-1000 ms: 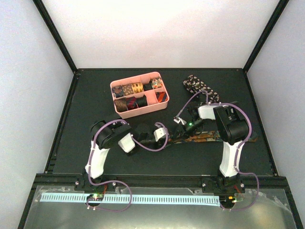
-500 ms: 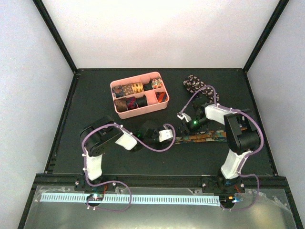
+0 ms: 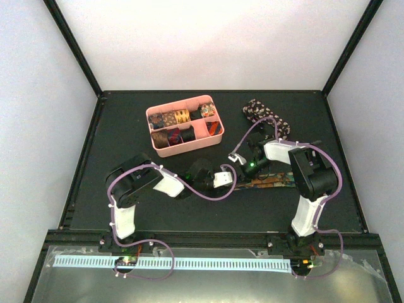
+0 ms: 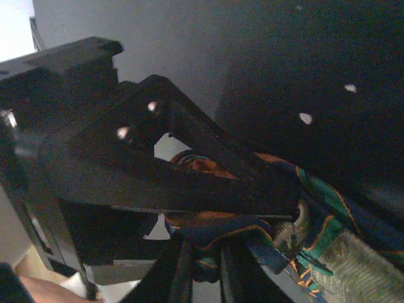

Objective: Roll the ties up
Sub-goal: Roll the tie at the center of the board.

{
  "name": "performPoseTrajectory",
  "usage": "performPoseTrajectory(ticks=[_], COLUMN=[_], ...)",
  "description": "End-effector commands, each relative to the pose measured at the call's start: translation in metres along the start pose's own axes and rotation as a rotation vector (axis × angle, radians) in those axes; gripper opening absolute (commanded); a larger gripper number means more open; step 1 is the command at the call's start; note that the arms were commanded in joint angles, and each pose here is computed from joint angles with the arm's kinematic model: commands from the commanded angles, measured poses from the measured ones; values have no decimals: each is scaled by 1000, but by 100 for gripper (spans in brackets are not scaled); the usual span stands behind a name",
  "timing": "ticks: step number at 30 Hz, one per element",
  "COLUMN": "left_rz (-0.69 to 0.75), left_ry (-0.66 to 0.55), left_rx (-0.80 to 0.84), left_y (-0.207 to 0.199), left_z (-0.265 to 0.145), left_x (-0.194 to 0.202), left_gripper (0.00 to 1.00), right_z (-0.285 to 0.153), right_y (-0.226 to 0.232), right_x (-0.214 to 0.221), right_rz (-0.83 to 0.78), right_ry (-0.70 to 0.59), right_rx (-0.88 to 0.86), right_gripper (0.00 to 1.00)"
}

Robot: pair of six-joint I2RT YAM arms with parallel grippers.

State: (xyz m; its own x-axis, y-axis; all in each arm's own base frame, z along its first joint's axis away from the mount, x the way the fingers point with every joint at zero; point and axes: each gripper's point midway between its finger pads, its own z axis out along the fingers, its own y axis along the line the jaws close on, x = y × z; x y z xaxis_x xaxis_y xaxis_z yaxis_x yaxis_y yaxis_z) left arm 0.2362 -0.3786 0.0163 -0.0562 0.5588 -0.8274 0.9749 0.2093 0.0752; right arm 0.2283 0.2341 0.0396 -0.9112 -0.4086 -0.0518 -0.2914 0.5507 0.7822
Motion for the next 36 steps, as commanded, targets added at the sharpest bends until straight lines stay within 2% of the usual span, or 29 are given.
performPoseTrajectory(ticks=[1, 3, 6, 9, 12, 16, 19, 22, 25, 28, 36], left_rz=[-52, -65, -85, -127, -162, -174, -189, -222, -241, -246, -209], left_ry=[234, 237, 189, 62, -81, -261, -331, -357, -360, -365, -369], left_rx=[43, 37, 31, 31, 23, 19, -16, -22, -36, -33, 18], left_y=[-20, -18, -12, -3, 3, 5, 13, 20, 25, 24, 12], left_z=[0, 0, -2, -10, -23, -49, -71, -89, -100, -106, -94], left_x=[65, 67, 61, 39, 17, -9, -17, -16, -10, -6, -4], left_gripper=[30, 32, 44, 67, 77, 81, 83, 83, 83, 83, 86], right_z=[1, 0, -3, -4, -6, -2, 13, 31, 43, 44, 26], right_y=[-20, -29, -45, -52, -55, -56, -58, -50, -23, -4, -52], right_x=[-2, 3, 9, 14, 14, 17, 16, -1, -15, -13, 24], right_rz=[-24, -8, 27, 58, 70, 87, 67, 73, 6, -2, 155], right_ry=[4, 20, 36, 45, 45, 46, 50, 33, 8, 2, 56], right_rx=[104, 141, 184, 203, 229, 211, 173, 71, -19, -77, 43], right_gripper=[2, 2, 2, 1, 1, 2, 2, 2, 2, 2, 2])
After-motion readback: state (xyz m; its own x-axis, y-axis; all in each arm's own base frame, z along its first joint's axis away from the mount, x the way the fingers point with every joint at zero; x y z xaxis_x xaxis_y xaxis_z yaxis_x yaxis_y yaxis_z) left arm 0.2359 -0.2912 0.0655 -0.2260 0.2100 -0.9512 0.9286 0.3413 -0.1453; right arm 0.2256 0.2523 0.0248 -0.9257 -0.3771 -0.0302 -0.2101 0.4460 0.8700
